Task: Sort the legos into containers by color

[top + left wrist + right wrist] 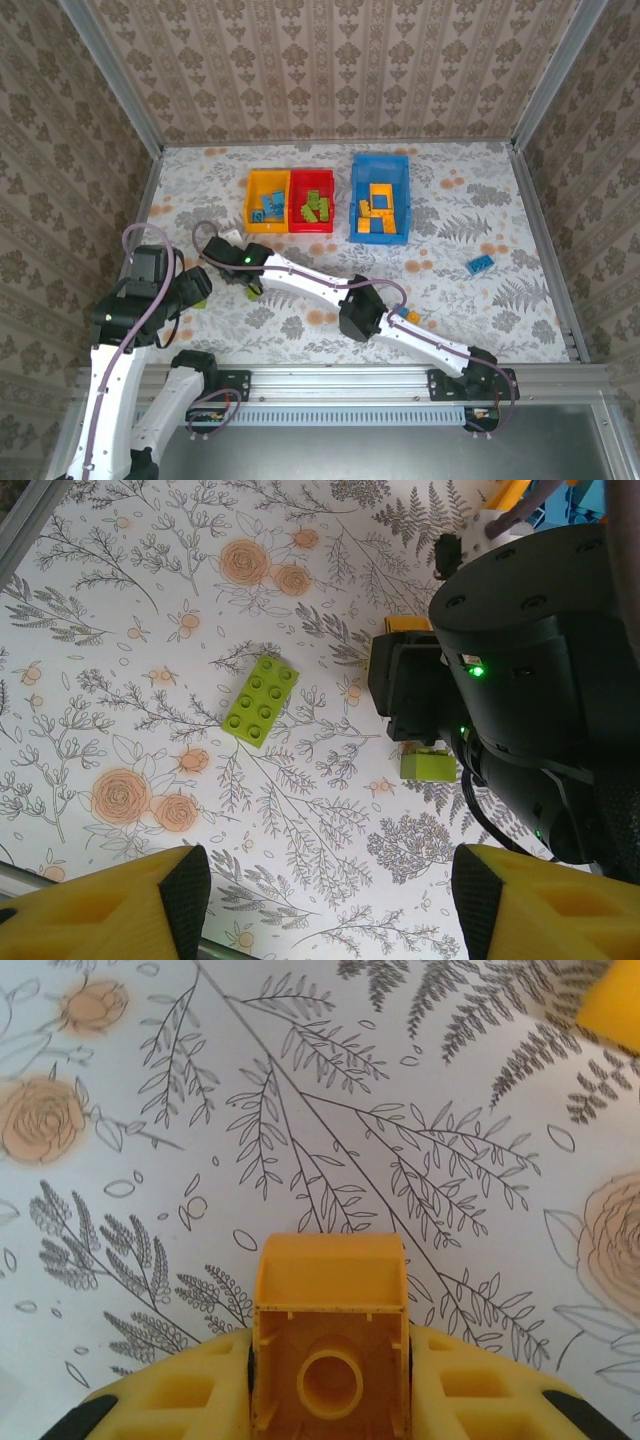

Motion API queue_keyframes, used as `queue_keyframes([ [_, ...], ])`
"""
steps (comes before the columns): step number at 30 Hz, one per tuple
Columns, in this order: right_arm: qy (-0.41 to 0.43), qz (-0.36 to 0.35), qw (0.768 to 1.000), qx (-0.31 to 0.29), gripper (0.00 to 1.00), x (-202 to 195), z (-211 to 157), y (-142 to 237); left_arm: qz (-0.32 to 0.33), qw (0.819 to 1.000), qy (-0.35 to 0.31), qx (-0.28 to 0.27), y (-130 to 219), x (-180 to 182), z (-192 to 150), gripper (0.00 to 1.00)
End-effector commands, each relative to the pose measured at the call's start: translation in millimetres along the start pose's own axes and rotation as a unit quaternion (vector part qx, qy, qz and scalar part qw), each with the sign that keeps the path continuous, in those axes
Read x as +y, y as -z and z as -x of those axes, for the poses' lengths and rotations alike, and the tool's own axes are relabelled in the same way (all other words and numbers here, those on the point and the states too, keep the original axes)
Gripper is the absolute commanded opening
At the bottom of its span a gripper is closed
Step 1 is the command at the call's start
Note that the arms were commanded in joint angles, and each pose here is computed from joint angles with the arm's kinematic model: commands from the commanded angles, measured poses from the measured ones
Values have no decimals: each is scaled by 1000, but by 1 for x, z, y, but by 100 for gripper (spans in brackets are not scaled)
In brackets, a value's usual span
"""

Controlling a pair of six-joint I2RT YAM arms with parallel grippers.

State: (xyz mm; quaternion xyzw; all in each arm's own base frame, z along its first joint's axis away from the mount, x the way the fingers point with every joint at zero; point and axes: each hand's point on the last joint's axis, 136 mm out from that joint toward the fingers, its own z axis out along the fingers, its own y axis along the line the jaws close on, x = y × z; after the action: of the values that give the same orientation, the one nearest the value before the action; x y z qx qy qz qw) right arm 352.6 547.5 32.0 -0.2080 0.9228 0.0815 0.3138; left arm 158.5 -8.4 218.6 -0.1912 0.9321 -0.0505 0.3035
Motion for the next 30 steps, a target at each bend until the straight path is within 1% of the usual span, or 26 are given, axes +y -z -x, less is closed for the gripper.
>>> queue_keyframes([
  [1, 91, -9, 994, 52, 15, -22, -10, 11, -4, 1000, -2, -9, 7, 0, 3, 68],
  [4, 110, 3, 992, 66, 14, -32, -2, 25, -5, 1000, 2, -11, 6, 0, 4, 68],
  [8, 104, 30, 990, 93, 12, -39, 2, 48, -5, 1000, 8, -11, 1, 0, 3, 68],
  [13, 120, 35, 984, 126, 11, -53, -14, 80, -10, 1000, 17, -13, -7, -3, 3, 68],
  [16, 123, 45, 985, 112, 12, -68, -14, 108, -17, 1000, 22, -10, -15, -7, 2, 68],
  [17, 120, 49, 987, 98, 12, -76, -13, 119, -23, 999, 23, -7, -18, -9, 1, 68],
  [21, 76, 48, 995, 38, 13, -117, -2, 153, -60, 997, 30, 22, -40, -26, -8, 68],
  [23, 38, 35, 999, 13, 13, -147, 0, 164, -90, 994, 37, 39, -54, -39, -14, 68],
  [26, -17, 3, 1000, -6, 13, -199, -1, 173, -131, 989, 36, 58, -74, -61, -20, 67],
  [27, -38, -5, 999, -22, 13, -216, 4, 175, -142, 988, 27, 58, -78, -70, -20, 67],
  [30, -84, -30, 995, -38, 13, -264, 12, 175, -164, 985, -16, 53, -84, -100, -19, 68],
])
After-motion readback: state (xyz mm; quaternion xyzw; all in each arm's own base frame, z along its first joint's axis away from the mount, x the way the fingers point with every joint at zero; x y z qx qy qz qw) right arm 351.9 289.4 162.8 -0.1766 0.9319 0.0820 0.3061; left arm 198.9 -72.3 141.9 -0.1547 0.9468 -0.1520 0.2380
